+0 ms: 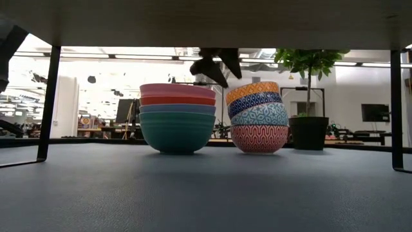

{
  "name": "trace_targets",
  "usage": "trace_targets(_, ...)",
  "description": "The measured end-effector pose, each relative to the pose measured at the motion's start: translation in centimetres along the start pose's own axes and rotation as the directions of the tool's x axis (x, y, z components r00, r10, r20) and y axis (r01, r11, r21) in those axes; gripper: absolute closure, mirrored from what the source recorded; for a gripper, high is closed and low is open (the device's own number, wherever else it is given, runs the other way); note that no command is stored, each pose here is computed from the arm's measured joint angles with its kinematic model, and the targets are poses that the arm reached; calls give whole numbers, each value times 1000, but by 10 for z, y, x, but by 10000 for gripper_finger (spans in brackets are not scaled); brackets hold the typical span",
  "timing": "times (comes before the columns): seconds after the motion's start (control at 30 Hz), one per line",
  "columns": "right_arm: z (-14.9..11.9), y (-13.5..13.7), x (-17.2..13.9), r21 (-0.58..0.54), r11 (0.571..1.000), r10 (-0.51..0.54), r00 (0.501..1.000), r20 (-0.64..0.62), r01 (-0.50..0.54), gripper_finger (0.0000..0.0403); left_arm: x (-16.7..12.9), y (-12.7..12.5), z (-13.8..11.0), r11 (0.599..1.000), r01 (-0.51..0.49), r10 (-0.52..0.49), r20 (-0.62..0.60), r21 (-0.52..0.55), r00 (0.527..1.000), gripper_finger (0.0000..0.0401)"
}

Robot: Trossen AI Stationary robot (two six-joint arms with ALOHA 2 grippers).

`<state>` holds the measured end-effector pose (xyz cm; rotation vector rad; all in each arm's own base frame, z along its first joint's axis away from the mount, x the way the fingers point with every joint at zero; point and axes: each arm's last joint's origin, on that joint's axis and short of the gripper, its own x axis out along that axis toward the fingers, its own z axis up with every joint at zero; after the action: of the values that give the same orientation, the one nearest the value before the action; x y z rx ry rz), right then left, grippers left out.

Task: Place and stack bowls onto a shelf
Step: Put the light blue patterned bowl on the shelf

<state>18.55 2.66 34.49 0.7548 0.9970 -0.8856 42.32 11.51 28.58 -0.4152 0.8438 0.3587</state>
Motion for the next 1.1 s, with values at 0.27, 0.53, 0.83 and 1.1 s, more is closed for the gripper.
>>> trace_targets(0.27,-16,-2,-8,35,999,5,1000,6,-5,154,29,3,-6,999,-12,14,-42,32,999,152)
trace_targets(0.53,-25,0,-11,29,999,25,1000,-1,-25,154,36,5,-7,999,-24,25,-44,31,999,153)
trace_targets(0.83,-26,0,-12,23,999,25,1000,-4,-25,154,36,9,-6,998,-57,58,-36,33,998,253)
trace_targets(1.1,-26,0,-12,7,1000,26,1000,-6,-26,154,36,15,-6,998,-47,49,-42,41,998,368)
